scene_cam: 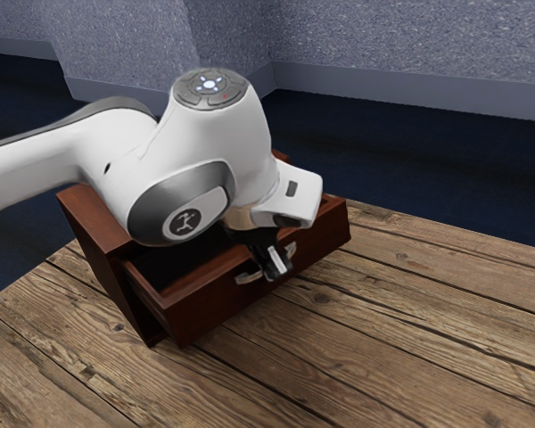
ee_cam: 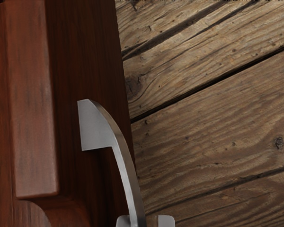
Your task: Pull the drawer handle with one arm to open the drawer
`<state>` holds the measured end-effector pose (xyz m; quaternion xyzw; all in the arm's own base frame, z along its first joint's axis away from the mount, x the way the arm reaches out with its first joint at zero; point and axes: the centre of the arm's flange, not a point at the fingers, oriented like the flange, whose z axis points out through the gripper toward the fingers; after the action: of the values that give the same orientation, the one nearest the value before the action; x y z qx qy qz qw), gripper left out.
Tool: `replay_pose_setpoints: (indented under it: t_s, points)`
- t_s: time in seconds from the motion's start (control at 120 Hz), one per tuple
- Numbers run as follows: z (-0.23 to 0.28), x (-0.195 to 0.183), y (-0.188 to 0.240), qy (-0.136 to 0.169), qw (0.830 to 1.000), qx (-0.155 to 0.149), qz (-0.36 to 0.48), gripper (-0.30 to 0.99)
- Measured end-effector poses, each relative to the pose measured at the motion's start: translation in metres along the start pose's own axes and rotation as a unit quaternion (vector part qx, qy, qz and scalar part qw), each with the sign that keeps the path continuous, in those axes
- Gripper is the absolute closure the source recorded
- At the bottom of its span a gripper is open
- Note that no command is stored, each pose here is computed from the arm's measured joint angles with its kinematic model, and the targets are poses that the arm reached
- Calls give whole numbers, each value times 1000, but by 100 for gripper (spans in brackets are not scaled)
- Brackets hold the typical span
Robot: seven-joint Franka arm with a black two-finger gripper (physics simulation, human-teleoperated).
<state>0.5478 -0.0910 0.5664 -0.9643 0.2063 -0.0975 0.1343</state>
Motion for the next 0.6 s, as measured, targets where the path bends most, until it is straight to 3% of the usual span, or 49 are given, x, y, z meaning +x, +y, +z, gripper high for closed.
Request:
replay_pose_setpoints:
  t_s: [0.6]
  points:
    - [-9, 0, 31, 5, 1000, 0, 12, 79]
